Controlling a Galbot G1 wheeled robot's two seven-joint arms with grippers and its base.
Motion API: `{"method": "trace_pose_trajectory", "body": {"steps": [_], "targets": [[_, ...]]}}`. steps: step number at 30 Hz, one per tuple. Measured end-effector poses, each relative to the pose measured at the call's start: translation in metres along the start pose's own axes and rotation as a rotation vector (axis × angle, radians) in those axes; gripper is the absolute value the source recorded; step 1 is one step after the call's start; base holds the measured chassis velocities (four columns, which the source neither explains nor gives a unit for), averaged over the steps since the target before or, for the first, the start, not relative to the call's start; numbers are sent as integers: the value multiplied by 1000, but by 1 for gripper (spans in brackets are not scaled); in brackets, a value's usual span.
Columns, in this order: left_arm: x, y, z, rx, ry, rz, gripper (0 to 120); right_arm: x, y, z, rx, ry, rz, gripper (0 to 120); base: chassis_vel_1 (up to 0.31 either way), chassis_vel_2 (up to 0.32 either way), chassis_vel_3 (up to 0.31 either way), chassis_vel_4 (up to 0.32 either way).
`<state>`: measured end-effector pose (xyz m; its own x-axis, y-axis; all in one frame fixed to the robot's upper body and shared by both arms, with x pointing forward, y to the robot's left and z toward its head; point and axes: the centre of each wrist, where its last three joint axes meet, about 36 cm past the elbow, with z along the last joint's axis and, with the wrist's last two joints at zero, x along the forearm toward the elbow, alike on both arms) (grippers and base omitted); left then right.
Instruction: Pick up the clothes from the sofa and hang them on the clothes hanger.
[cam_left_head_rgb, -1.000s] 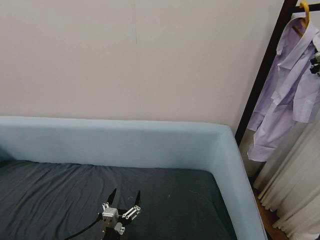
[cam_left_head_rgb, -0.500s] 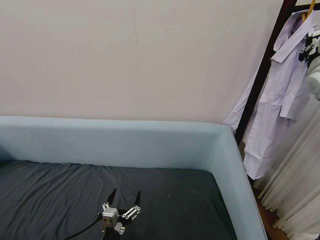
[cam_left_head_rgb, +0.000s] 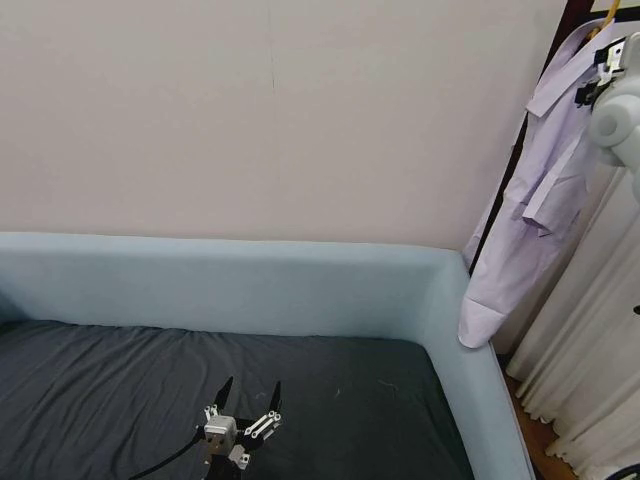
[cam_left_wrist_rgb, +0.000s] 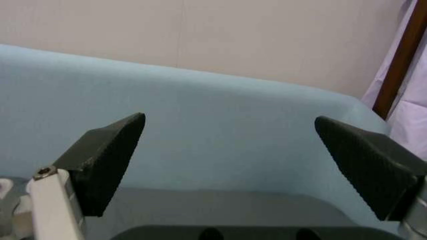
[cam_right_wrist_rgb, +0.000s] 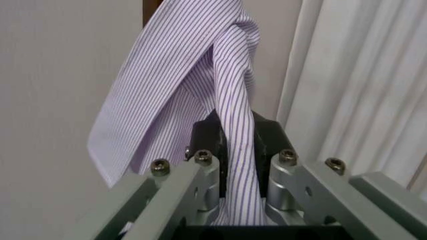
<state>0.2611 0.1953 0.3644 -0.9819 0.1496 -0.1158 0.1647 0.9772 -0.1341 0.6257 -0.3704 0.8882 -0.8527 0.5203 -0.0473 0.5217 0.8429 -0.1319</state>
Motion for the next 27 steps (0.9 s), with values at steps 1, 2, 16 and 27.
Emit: {"method": "trace_pose_trajectory", "body": {"steps": [1, 2, 16, 27], "targets": [[0, 0, 0, 0, 0, 0, 100, 1, 3, -6, -27, 27, 2, 8, 0, 0, 0, 0], [0, 0, 0, 0, 0, 0, 100, 0, 6, -10, -53, 51, 2, 8, 0, 0, 0, 0], [0, 0, 0, 0, 0, 0, 100, -18, 19, -12, -54, 203, 17, 8, 0, 0, 0, 0], [0, 0, 0, 0, 0, 0, 100, -8, 13, 5, 20, 187, -22, 14, 0, 0, 0, 0]]}}
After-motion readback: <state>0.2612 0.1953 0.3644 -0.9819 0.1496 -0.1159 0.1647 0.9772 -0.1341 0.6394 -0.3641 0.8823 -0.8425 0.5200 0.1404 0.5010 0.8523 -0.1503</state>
